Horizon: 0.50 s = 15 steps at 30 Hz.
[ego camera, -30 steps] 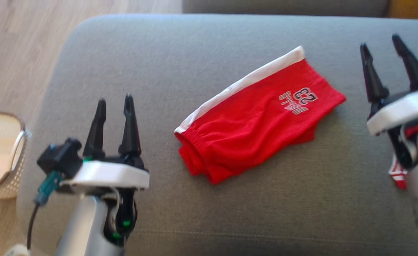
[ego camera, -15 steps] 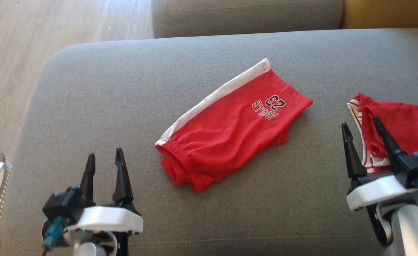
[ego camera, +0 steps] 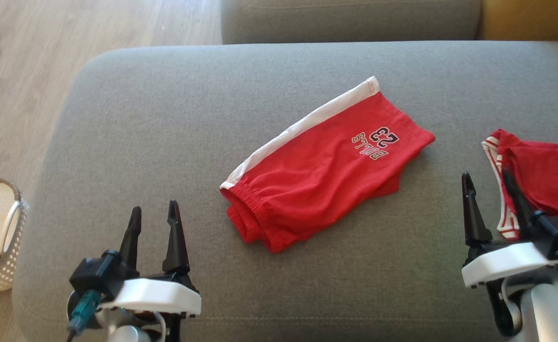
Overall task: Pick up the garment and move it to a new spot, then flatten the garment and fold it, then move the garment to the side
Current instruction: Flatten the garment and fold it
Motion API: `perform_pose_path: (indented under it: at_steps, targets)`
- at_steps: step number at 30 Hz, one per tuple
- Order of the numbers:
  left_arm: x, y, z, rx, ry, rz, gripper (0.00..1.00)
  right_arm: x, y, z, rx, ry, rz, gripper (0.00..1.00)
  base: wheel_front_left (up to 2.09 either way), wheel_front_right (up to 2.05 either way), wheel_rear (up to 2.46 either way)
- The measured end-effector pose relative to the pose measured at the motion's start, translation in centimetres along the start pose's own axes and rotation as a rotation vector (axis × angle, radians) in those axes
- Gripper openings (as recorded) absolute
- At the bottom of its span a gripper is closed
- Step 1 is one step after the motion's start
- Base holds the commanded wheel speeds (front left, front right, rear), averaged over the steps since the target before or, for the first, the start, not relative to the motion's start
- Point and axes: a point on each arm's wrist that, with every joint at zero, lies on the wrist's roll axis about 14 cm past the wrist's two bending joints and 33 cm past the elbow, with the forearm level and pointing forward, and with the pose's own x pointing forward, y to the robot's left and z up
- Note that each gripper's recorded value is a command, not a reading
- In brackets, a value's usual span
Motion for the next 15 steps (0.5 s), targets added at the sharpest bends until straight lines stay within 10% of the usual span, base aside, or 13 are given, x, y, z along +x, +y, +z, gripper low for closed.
perform_pose_path:
  at_steps: [15]
  targets:
    - [0.3, 1.2, -1.1, 0.023, 0.036, 0.036, 1.0, 4.8, 3.0, -9.0, 0.633, 0.385, -0.072, 1.0, 0.0, 0.0, 0.0]
